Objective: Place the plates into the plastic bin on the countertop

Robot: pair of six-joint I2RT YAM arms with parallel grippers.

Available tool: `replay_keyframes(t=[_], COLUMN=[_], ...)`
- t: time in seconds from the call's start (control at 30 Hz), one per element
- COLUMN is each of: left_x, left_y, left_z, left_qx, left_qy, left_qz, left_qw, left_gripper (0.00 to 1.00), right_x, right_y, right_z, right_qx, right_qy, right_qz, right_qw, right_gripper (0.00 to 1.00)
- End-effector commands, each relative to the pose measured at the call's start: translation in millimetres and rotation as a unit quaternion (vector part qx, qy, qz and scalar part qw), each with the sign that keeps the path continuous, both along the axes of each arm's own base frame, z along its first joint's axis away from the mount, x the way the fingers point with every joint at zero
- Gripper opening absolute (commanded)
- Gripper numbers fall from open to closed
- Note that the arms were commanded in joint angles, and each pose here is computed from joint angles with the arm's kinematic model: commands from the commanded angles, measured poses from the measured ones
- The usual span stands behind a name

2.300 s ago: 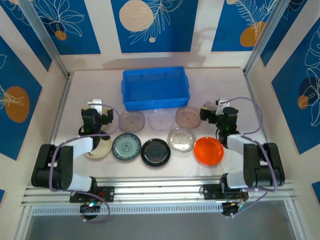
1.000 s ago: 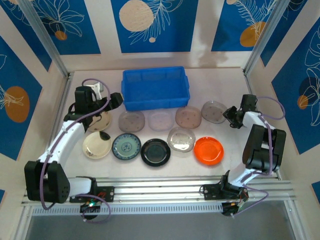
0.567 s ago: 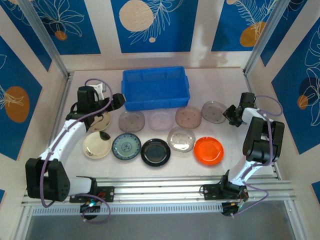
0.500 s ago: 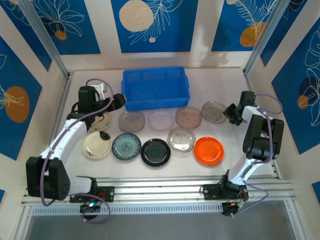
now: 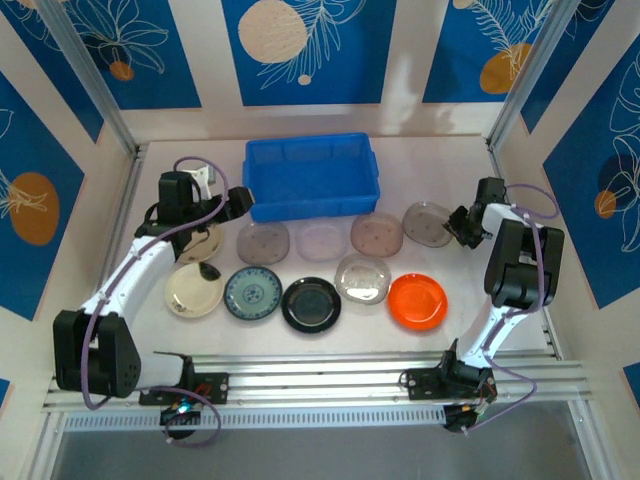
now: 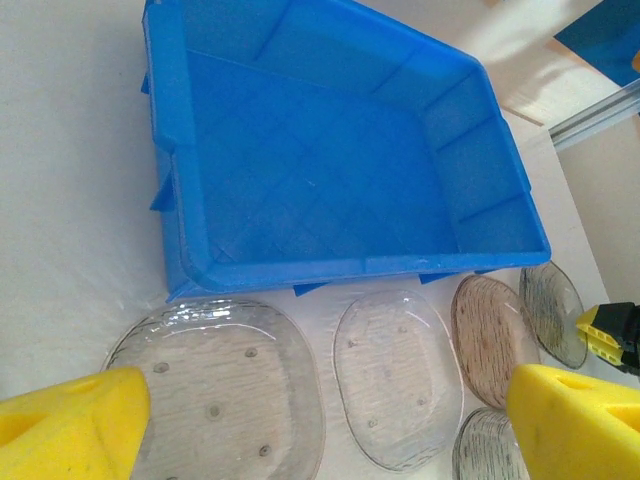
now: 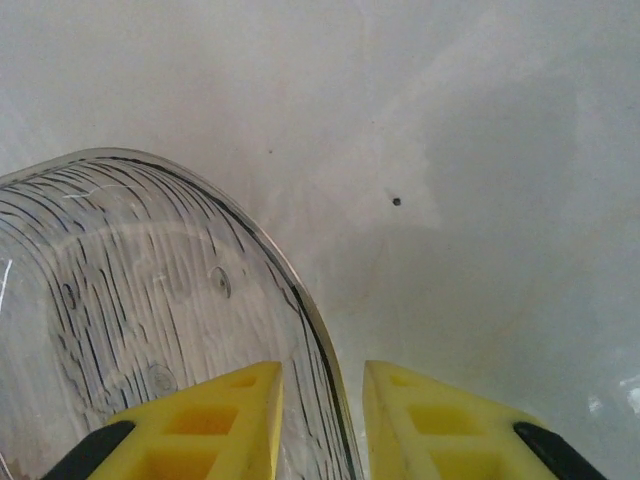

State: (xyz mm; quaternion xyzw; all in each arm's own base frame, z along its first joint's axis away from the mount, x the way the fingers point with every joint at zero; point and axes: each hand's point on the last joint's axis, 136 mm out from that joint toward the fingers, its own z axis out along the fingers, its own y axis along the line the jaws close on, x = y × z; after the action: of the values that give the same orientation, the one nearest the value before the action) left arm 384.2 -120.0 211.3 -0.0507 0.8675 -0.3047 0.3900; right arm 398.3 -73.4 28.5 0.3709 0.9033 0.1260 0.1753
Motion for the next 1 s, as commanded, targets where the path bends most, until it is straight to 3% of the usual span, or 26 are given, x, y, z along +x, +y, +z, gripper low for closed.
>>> replay_keyframes(t=[0.0,0.2,0.4,0.53,0.77,0.97], left_x=[4,6,8,8,7,15], left_y=[-9,-10,-11,-10,6,8], left_z=[13,12,14,15,18,23], left_qx=[-0.007,-0.009,-0.011,-0.003,0.043,0.045], left_qy=[-0.016,-0.014,-0.015,-0.014,-0.016,-0.022], left_qz=[-0.016,-0.018,-0.020,-0.019,0.010,0.017], left_qw=[1.000,1.000,1.000,1.000,0.999,0.999], left_gripper=[0.92,0.92,0.92,0.92,0.92,0.91], right_x=[-2,-3,-8,-13,-12,-3], right_y=[5,2,-1,-4,6,50], right_z=[-5,-9,-4,13,106,207], right_qx=[0.006,0.002,-0.009,-0.032,-0.116,-0.216], right_qy=[0.021,0.029,0.025,0.007,-0.094,-0.197], right_qz=[0.014,0.015,0.003,-0.017,-0.030,0.002], right_qw=[1.000,0.999,1.000,0.999,0.988,0.956], right_gripper=[0.27,0.22,0.00,0.00,0.00,0.00])
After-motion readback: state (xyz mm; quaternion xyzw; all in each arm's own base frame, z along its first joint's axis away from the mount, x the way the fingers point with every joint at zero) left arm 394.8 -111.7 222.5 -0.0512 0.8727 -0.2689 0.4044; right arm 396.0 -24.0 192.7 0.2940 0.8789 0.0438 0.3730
